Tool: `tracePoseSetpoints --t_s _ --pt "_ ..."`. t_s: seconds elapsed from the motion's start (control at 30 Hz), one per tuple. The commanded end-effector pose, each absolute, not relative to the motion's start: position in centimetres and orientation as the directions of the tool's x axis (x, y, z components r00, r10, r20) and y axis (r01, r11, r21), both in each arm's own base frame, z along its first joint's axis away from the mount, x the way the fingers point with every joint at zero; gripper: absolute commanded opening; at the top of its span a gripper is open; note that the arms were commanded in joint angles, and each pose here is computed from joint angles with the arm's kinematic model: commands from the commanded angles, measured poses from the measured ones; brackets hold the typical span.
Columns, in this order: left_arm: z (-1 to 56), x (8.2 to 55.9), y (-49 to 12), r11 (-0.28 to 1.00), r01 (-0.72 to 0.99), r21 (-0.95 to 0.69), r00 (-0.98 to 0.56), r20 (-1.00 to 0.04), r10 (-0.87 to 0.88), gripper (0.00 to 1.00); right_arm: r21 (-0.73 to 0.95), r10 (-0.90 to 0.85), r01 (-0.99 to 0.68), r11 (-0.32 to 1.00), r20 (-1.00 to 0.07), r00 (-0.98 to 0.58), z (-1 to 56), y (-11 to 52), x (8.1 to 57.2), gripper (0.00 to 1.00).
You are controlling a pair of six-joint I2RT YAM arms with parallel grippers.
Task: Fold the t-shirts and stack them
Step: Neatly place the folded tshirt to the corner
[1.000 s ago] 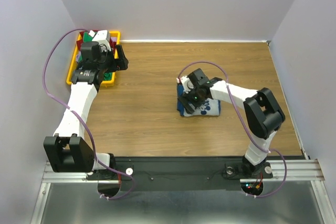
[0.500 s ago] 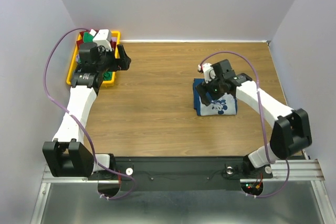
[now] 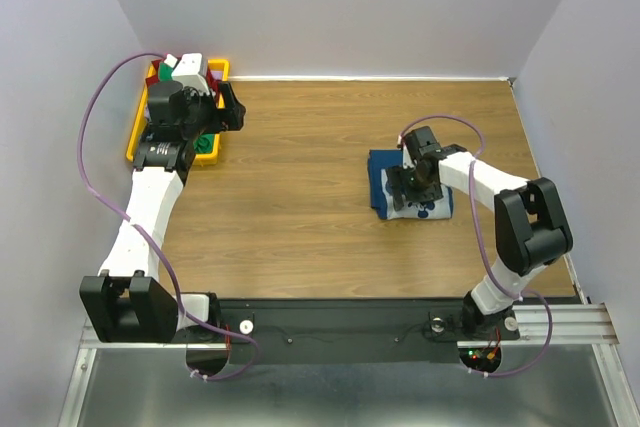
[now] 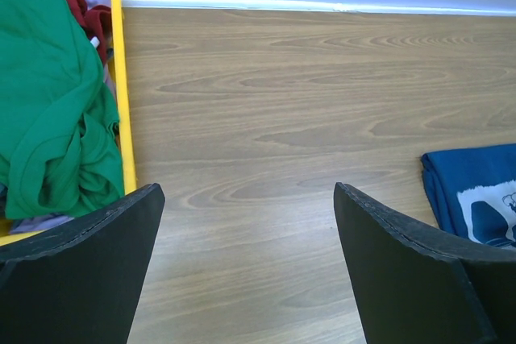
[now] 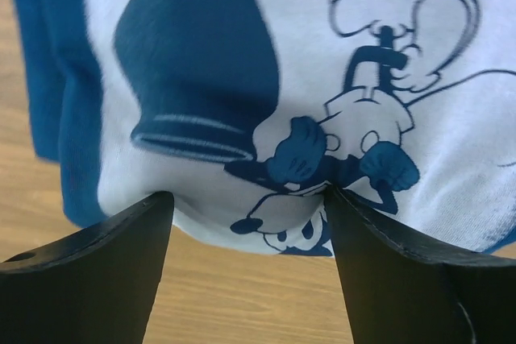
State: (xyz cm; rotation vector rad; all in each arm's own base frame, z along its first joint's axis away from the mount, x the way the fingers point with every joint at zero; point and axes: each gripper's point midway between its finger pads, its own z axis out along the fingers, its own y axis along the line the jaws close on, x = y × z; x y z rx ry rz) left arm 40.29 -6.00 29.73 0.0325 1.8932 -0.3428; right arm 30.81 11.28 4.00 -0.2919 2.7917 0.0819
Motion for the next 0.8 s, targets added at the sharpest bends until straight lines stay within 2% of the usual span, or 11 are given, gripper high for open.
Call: tracePoseSetpoints --t_s 0.0,0.3,0.33,0.4,0.63,0.77 --pt "31.0 40.3 -6.0 0.96 0.203 -0.195 -0.29 -0.948 -0.132 0.99 -0.043 -0.119 -0.112 0.993 -0.356 -0.927 2.5 9.2 32.5 0.81" --pt "30.3 41.2 -6.0 0.96 0.206 -0.189 -0.3 -0.946 -0.122 0.98 -0.134 -0.061 -0.013 0.991 -0.36 -0.931 -0.5 0.1 38.5 0.77" --pt "29.9 41.4 -6.1 0.96 0.206 -0.191 -0.308 -0.944 -0.122 0.98 -0.141 -0.049 -0.002 0.99 -0.333 -0.942 -1.7 -1.8 38.8 0.77" --pt "29.6 41.7 -6.1 0.959 0.205 -0.195 -0.313 -0.942 -0.125 0.98 -0.113 -0.023 0.02 0.993 -0.37 -0.929 -1.2 -4.0 41.5 0.77" --pt "28.3 42.5 -6.2 0.96 0.211 -0.182 -0.335 -0.936 -0.104 0.99 -0.144 -0.145 -0.091 0.985 -0.426 -0.893 -2.0 -10.3 48.6 0.77" --pt "28.0 42.8 -6.0 0.963 0.207 -0.175 -0.34 -0.935 -0.097 0.98 -0.154 -0.23 -0.18 0.971 -0.43 -0.873 -3.0 -12.0 51.2 0.77"
